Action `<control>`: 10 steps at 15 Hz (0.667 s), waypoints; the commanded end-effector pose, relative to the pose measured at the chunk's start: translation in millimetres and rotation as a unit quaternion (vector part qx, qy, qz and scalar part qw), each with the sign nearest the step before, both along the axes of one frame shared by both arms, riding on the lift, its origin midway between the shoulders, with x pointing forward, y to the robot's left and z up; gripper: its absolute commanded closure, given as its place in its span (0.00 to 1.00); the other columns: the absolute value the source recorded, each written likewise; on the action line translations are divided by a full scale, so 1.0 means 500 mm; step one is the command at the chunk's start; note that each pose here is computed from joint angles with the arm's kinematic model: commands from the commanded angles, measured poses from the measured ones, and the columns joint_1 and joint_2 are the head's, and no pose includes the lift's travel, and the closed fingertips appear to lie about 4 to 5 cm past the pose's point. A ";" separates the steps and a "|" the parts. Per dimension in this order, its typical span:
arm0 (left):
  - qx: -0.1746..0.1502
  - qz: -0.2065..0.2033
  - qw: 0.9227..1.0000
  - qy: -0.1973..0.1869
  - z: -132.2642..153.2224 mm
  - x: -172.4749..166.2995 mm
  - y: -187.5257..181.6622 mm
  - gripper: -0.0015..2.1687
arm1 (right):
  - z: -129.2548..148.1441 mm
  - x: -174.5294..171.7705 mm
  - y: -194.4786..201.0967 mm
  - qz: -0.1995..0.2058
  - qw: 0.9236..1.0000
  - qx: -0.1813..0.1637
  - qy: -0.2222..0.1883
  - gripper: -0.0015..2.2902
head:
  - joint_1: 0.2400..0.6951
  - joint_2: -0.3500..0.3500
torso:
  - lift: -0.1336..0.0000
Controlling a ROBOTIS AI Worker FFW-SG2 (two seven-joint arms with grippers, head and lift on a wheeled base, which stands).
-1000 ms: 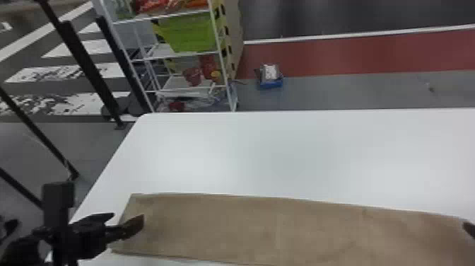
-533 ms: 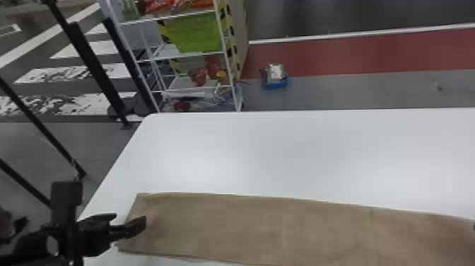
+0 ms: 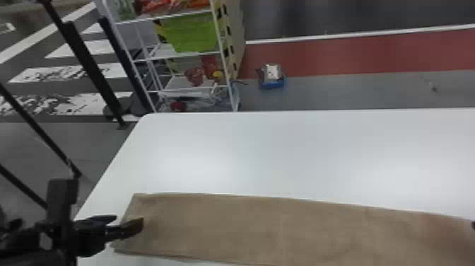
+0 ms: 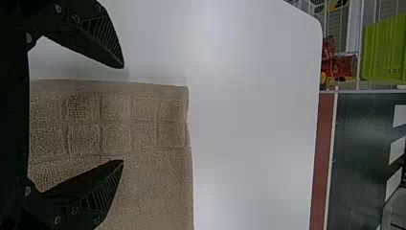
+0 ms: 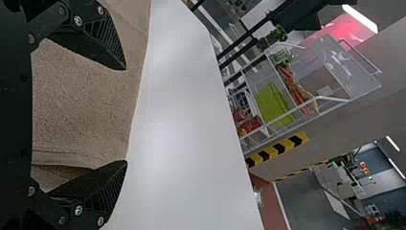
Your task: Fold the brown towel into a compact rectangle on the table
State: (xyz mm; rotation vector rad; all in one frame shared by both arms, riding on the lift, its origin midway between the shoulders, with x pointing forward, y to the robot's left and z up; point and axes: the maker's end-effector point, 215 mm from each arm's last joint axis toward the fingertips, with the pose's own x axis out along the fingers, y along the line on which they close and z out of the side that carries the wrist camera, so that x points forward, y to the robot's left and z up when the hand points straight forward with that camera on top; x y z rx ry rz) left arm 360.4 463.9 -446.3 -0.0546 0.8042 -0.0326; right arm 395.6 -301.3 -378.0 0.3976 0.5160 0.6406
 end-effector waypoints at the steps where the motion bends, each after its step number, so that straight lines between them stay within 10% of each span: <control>1: 0.004 0.004 1.000 0.008 -0.009 -0.002 0.010 0.10 | 0.002 0.000 -0.002 -0.001 1.000 0.000 -0.002 0.09 | 1.00 0.84 | 0.07; 10: 0.009 0.002 1.000 0.024 -0.035 0.013 0.012 0.10 | 0.005 0.005 -0.006 0.000 1.000 -0.003 -0.016 0.09 | 1.00 0.86 | 0.07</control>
